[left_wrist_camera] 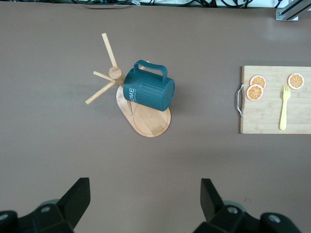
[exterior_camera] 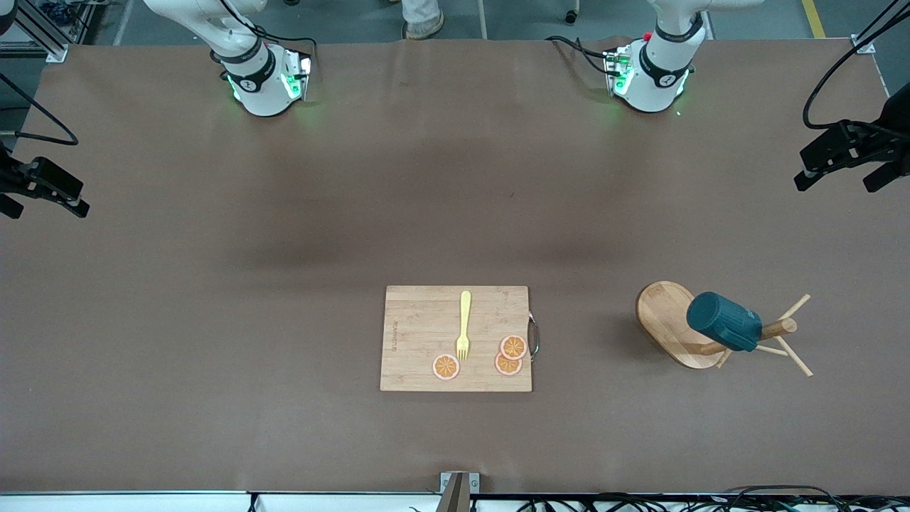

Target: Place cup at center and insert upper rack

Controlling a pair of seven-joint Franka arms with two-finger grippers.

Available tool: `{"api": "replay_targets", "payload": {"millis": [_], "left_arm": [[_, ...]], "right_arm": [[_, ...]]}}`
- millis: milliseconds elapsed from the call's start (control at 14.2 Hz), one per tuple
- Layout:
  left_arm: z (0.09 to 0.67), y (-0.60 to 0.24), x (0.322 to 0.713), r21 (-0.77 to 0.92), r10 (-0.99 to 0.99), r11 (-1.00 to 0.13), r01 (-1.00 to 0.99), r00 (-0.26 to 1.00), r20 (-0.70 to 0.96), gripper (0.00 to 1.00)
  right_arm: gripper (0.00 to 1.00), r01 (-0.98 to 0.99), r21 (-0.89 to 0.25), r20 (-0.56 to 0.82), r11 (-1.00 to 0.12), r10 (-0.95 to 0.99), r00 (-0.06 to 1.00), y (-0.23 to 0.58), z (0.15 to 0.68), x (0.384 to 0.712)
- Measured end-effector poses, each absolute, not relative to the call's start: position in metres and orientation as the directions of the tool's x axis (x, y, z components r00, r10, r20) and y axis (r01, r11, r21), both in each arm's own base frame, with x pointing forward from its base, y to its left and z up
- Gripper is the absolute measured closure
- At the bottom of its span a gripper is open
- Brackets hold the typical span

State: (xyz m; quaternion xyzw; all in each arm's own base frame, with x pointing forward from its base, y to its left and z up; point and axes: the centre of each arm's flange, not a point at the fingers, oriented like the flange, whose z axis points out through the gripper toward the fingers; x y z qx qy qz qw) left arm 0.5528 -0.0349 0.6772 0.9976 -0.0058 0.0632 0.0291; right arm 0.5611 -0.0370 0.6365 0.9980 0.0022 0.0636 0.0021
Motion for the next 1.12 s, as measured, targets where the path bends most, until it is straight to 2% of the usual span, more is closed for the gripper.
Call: {"api": "replay_targets", "payload": {"millis": [1123], "left_arm": [[0.6682, -0.0314, 0.558, 0.054, -0.007, -0.998, -0.013, 0.994, 0.111, 0.0]], "right_arm": [[0.0, 0.008, 0.002, 0.097, -1.0, 0.009, 0.995, -0.0344, 0.6336, 0.5584]]}}
